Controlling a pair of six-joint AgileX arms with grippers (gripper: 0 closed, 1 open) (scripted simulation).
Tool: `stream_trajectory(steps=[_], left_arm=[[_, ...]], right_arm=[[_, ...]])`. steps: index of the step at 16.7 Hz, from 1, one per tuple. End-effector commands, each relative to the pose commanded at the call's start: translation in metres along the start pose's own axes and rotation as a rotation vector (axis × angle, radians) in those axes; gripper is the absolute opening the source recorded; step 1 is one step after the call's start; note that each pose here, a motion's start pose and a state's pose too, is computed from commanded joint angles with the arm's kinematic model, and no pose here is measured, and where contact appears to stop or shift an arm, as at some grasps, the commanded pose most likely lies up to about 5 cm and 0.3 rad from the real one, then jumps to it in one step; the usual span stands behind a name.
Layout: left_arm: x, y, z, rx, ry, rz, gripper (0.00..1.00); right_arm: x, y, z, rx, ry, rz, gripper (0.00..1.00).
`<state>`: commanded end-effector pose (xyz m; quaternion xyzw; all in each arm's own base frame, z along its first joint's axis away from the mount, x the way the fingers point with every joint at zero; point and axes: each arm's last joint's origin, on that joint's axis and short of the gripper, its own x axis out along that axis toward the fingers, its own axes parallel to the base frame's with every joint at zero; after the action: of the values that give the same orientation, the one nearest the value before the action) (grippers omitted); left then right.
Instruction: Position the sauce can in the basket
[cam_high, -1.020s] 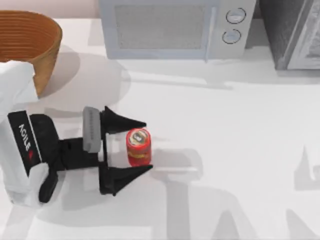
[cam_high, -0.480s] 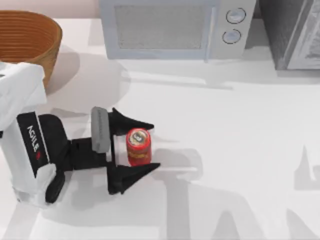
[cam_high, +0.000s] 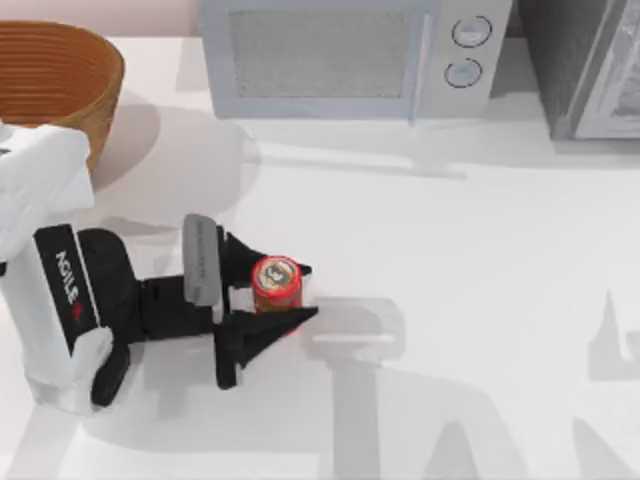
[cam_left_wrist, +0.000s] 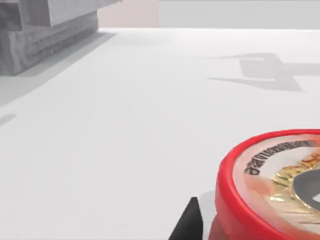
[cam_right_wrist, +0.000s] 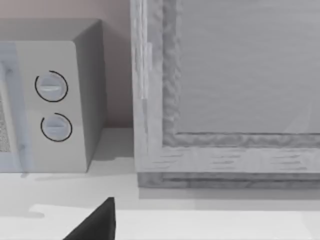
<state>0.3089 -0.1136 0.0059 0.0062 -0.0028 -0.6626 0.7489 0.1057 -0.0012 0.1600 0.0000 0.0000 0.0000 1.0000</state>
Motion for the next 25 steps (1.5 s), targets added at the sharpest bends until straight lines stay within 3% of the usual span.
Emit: stream_trajectory(steps=[2,3,14,17,20,25], left_arm=[[0.0,0.0,0.0,0.0,0.0,0.0,0.02],[0.0,0.0,0.0,0.0,0.0,0.0,0.0],[-0.004,0.01,0.006,0.02,-0.006,0.009,0.0],[-0.022,0.05,0.038,0.102,-0.026,0.059,0.0],[-0.05,0.099,0.097,0.201,-0.042,0.134,0.0],[-0.104,0.131,0.164,0.217,-0.027,0.233,0.0]], right_arm=[[0.0,0.0,0.0,0.0,0.0,0.0,1.0],[0.0,0.0,0.0,0.0,0.0,0.0,1.0],[0.0,0.0,0.0,0.0,0.0,0.0,1.0],[0.0,0.0,0.0,0.0,0.0,0.0,1.0],[0.0,0.0,0.0,0.0,0.0,0.0,1.0],[0.0,0.0,0.0,0.0,0.0,0.0,1.0]])
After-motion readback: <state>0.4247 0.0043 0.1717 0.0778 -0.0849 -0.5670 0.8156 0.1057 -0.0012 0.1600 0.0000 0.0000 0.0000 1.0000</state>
